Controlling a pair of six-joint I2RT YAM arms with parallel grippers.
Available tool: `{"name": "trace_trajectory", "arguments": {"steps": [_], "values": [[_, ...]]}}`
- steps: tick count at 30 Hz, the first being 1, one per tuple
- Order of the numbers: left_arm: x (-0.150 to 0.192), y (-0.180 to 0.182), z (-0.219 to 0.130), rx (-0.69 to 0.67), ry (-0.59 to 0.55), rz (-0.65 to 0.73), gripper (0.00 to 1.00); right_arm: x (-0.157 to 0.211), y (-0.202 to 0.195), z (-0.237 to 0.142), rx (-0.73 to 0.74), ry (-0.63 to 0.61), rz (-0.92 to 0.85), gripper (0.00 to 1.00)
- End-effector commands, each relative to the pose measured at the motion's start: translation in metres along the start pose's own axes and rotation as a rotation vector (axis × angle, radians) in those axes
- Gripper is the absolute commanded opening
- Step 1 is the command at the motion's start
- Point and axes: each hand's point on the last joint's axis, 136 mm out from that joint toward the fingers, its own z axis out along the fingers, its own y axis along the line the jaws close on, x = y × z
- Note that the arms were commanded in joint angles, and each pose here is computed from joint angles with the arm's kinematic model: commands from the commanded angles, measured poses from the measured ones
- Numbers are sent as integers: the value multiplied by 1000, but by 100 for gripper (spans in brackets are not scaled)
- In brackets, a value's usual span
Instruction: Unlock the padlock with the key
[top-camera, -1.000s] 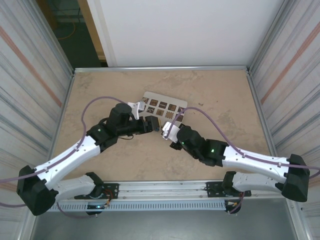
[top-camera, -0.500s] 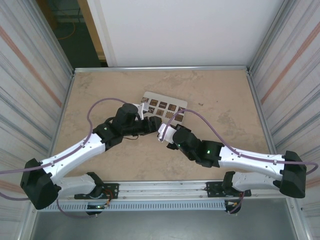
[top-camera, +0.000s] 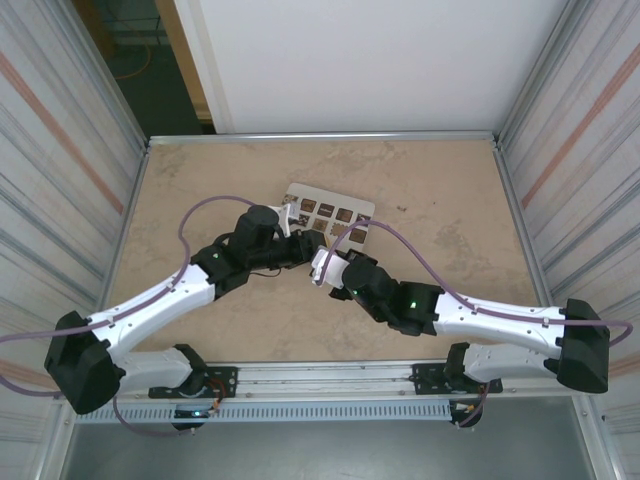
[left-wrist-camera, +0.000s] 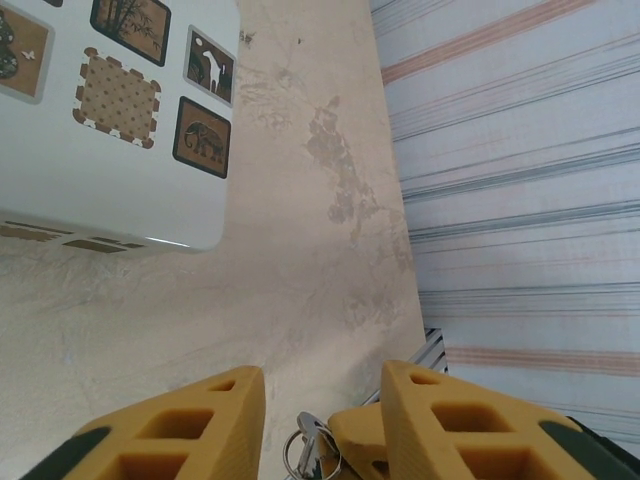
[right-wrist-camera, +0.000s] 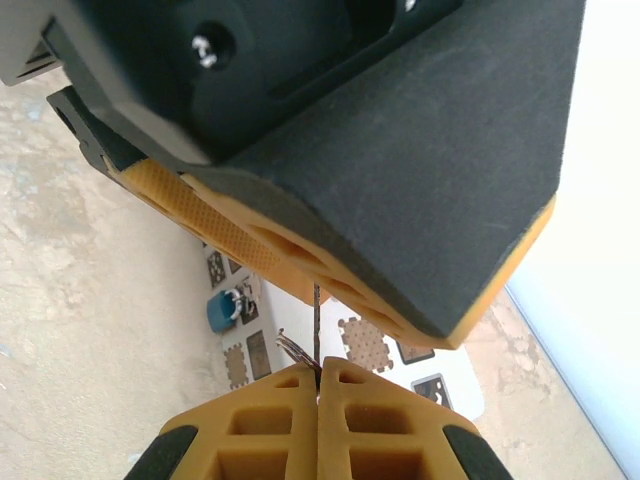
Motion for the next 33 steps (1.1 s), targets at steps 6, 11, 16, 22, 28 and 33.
{"name": "trace_trajectory", "arguments": {"steps": [6,11,16,22,28,33], "values": [[1,-6,3,24,0,6,21,-16,-13,-2,59,-26,24,0],[2,-5,4,22,2,6,13,-17,-14,-1,66,-28,32,0],[1,-6,3,23,-1,7,6,-18,-15,-2,69,-34,43,0],[-2,-3,-3,2,-30,45,0,-18,-11,-6,28,-40,67,22],[-11,-6,-27,-4,-79,244,0,-15,-10,-23,-181,-85,258,55],[-14,-15,-54,90,-104,438,0,-18,-23,-44,-438,-172,569,65]]}}
